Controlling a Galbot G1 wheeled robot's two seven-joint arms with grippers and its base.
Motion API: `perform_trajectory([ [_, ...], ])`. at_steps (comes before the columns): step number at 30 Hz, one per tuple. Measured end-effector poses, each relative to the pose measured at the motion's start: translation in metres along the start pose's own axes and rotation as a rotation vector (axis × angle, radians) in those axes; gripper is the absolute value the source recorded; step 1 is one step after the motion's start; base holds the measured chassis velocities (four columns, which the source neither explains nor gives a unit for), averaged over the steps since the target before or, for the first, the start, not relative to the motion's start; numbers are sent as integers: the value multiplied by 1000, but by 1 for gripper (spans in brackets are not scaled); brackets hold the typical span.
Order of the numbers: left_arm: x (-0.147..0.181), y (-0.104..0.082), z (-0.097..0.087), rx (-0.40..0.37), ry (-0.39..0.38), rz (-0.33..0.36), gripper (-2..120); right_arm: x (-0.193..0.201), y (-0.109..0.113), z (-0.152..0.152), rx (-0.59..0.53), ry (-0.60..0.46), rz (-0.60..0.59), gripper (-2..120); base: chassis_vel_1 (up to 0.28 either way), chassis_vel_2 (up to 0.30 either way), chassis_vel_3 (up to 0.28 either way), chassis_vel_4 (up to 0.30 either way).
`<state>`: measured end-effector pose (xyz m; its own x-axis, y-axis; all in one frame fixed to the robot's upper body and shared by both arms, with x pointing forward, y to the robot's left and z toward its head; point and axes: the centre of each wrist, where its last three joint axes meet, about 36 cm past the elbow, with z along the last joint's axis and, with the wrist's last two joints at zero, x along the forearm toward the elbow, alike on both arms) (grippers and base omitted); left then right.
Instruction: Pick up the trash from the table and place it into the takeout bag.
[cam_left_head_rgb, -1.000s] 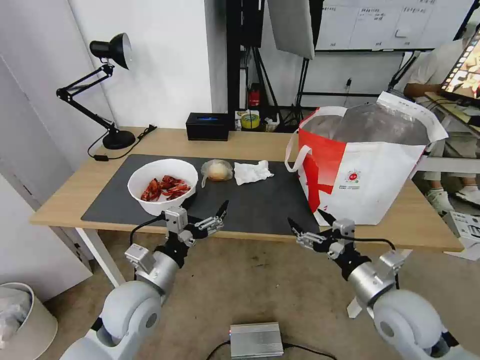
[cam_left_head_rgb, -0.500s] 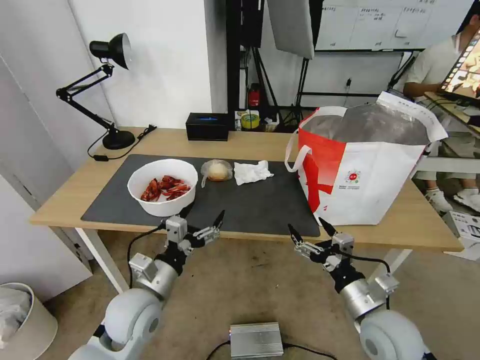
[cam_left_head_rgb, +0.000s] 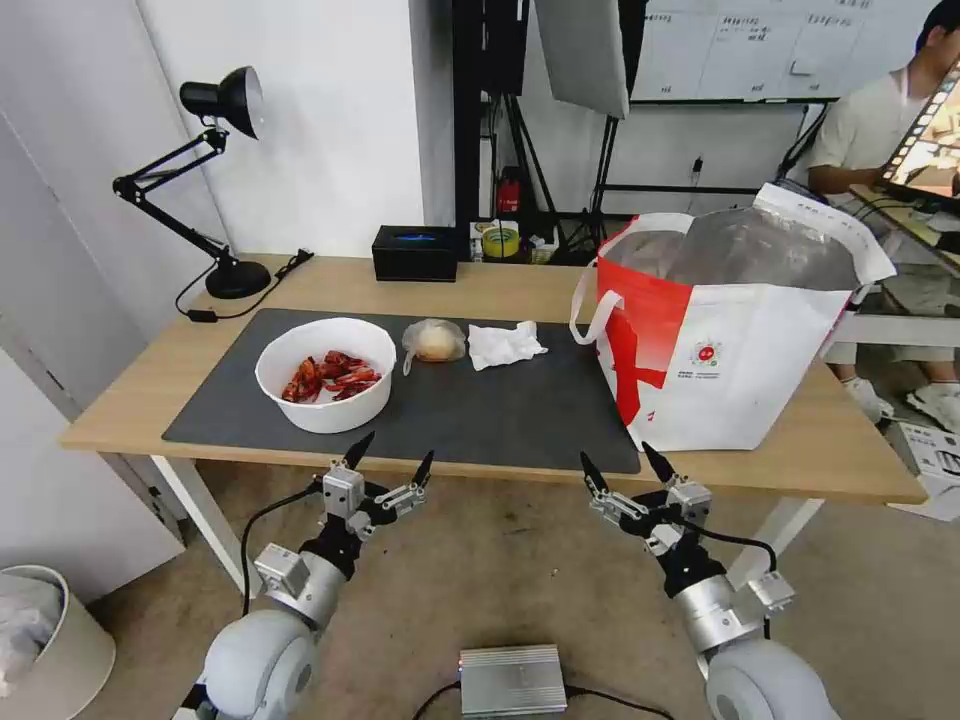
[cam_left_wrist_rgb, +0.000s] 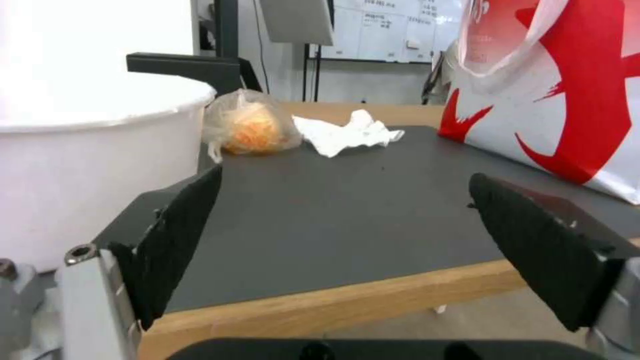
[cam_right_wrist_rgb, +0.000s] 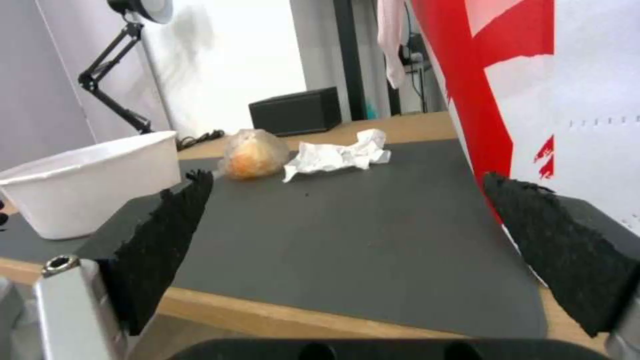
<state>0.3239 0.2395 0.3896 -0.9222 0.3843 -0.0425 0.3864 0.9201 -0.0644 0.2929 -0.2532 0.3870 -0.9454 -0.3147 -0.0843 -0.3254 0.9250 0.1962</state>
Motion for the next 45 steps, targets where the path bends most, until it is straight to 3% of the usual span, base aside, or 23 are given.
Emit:
perform_trajectory([
  [34, 1, 3, 16, 16, 3, -15, 100, -8, -9, 8, -7, 14, 4, 100, 0, 0, 0, 0],
  [45, 6, 1, 14, 15, 1, -23, 100, -85, 0, -21, -78, 25, -61, 100, 0, 0, 0, 0],
])
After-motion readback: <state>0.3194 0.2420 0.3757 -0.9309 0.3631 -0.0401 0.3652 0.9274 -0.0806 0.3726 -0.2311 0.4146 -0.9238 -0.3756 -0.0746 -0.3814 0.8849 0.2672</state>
